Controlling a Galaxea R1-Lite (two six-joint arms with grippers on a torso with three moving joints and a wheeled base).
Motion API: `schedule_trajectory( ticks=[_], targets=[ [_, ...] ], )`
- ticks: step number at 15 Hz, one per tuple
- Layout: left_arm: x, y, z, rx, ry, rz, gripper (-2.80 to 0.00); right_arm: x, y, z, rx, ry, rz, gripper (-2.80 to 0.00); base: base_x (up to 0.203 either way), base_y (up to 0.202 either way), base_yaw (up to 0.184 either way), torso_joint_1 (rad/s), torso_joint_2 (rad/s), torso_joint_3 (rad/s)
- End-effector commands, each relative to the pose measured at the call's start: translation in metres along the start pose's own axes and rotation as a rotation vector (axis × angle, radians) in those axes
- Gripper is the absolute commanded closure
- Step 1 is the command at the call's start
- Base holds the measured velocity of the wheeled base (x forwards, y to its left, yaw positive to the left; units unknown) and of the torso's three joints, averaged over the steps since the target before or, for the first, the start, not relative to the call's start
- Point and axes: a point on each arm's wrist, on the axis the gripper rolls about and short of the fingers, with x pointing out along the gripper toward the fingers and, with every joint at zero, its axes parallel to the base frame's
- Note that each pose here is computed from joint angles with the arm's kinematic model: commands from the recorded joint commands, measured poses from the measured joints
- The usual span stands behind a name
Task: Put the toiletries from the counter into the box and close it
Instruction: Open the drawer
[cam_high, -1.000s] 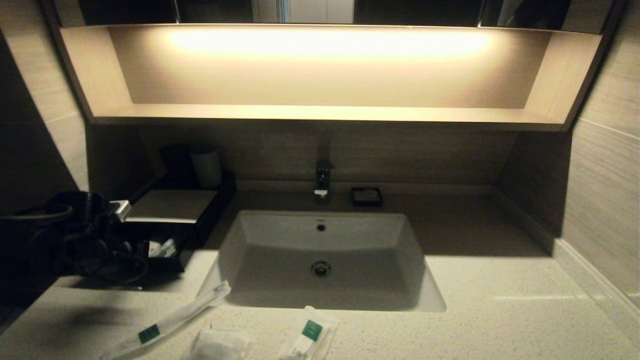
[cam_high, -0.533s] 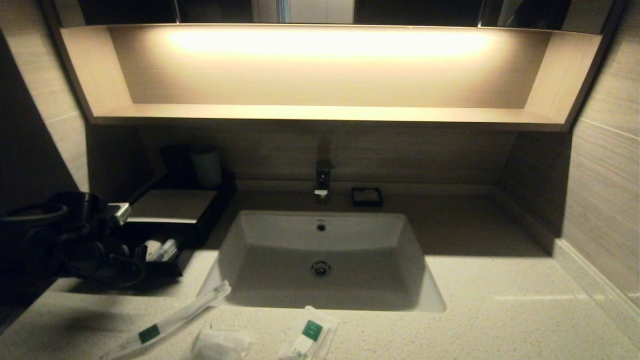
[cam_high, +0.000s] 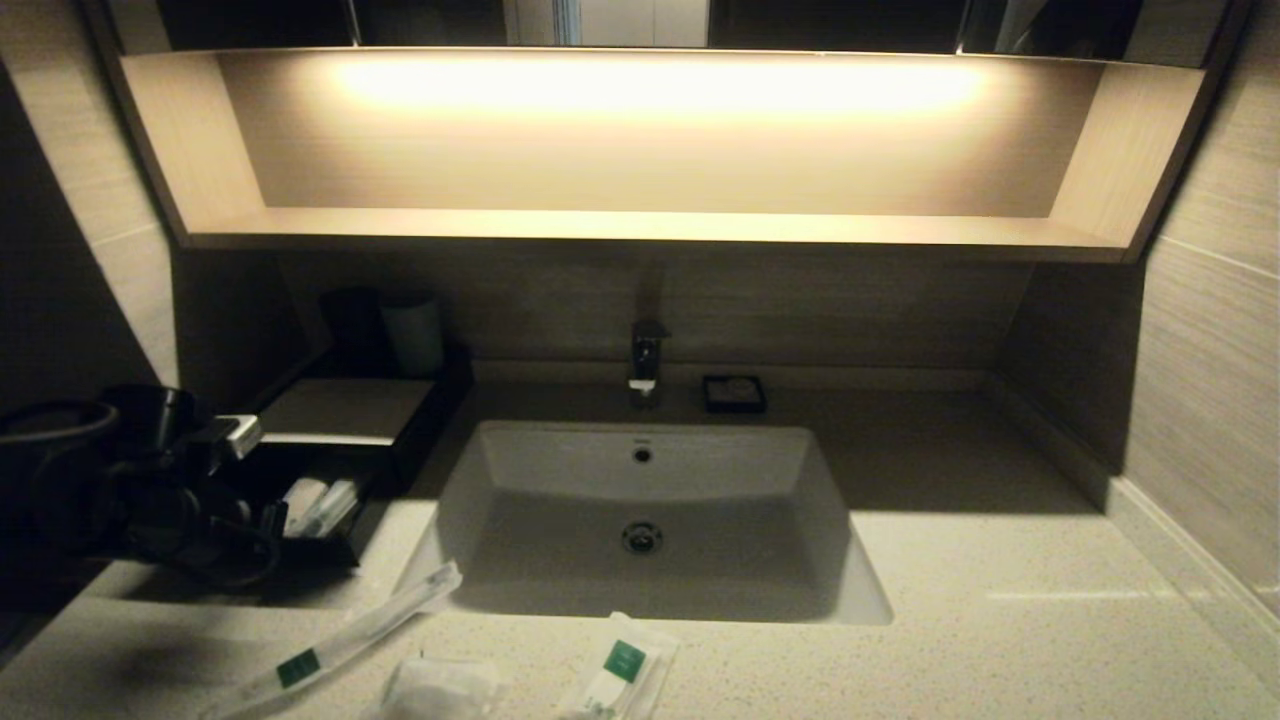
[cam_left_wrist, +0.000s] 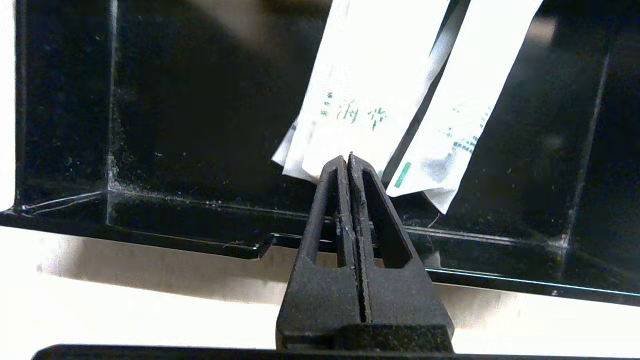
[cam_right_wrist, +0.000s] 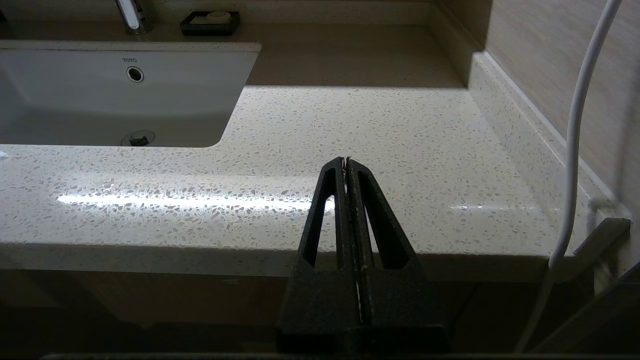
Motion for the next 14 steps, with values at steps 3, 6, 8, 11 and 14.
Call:
schedule_trajectory(
  ticks=[3, 6, 8, 11, 14],
  targets=[
    [-0.004, -0.001, -0.001, 0.028, 0.018, -0.005, 0.00, 0.000, 0.000, 0.000, 0.000, 0.001, 0.001, 0.00, 0.000, 0.000, 0.000, 0.000, 0.00, 0.000],
    [-0.007, -0.001, 0.000, 0.030, 0.011, -0.003, 0.00, 0.000, 0.000, 0.000, 0.000, 0.001, 0.001, 0.00, 0.000, 0.000, 0.000, 0.000, 0.00, 0.000],
    [-0.012, -0.001, 0.000, 0.030, 0.008, -0.002, 0.00, 0.000, 0.000, 0.000, 0.000, 0.001, 0.001, 0.00, 0.000, 0.000, 0.000, 0.000, 0.00, 0.000],
    [-0.013, -0.001, 0.001, 0.030, 0.007, -0.002, 0.00, 0.000, 0.000, 0.000, 0.000, 0.001, 0.001, 0.00, 0.000, 0.000, 0.000, 0.000, 0.00, 0.000],
    [-0.017, -0.001, 0.000, 0.028, 0.011, -0.001, 0.00, 0.000, 0.000, 0.000, 0.000, 0.001, 0.000, 0.00, 0.000, 0.000, 0.000, 0.000, 0.00, 0.000]
  ],
)
